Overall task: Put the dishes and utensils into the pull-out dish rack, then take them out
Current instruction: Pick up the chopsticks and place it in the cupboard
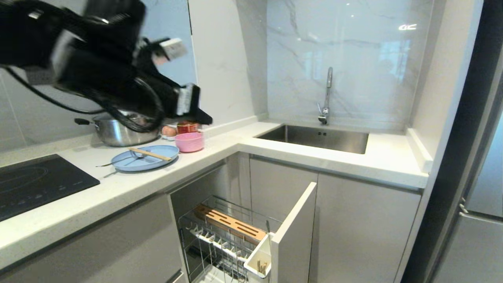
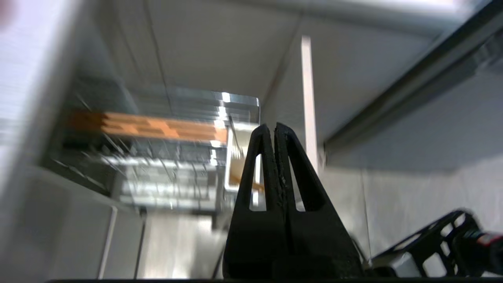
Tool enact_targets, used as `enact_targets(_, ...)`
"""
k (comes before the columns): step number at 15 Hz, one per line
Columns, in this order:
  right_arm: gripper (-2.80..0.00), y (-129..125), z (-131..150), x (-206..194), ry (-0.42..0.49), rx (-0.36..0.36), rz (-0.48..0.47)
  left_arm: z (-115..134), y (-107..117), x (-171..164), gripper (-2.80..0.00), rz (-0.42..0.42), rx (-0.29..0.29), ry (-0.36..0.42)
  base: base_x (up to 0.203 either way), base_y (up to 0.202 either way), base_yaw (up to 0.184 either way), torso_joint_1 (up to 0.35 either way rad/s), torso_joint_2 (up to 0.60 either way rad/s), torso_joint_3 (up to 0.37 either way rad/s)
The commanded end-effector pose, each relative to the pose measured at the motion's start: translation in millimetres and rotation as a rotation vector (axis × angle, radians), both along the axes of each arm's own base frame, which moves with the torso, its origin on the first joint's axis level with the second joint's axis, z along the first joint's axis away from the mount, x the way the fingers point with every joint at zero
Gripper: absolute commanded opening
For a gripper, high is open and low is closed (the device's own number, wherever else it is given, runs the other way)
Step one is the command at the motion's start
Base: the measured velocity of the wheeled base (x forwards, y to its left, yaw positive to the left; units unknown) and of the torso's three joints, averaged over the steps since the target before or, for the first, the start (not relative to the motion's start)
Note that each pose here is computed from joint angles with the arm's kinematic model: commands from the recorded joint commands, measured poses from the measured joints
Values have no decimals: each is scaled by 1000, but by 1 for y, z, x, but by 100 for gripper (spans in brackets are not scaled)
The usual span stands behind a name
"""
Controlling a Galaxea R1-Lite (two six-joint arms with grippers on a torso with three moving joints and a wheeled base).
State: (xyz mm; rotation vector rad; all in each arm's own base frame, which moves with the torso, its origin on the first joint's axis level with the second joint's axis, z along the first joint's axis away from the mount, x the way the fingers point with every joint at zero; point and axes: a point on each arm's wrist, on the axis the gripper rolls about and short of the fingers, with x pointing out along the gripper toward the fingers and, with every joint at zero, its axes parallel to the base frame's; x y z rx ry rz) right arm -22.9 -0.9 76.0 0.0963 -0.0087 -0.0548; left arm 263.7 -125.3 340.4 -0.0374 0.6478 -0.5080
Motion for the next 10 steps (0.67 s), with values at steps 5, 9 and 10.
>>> enact_targets(5, -280, 0, 0, 0, -5, 0, 0, 76, 110, -216, -280, 101, -13, -539, 0, 0, 0, 0, 0, 0)
enact_targets(9, -280, 0, 0, 0, -5, 0, 0, 47, 127, -323, -280, 186, 123, -776, 0, 0, 0, 0, 0, 0)
enact_targets(10, -280, 0, 0, 0, -4, 0, 0, 33, 127, -343, -280, 200, 158, -814, 0, 0, 0, 0, 0, 0)
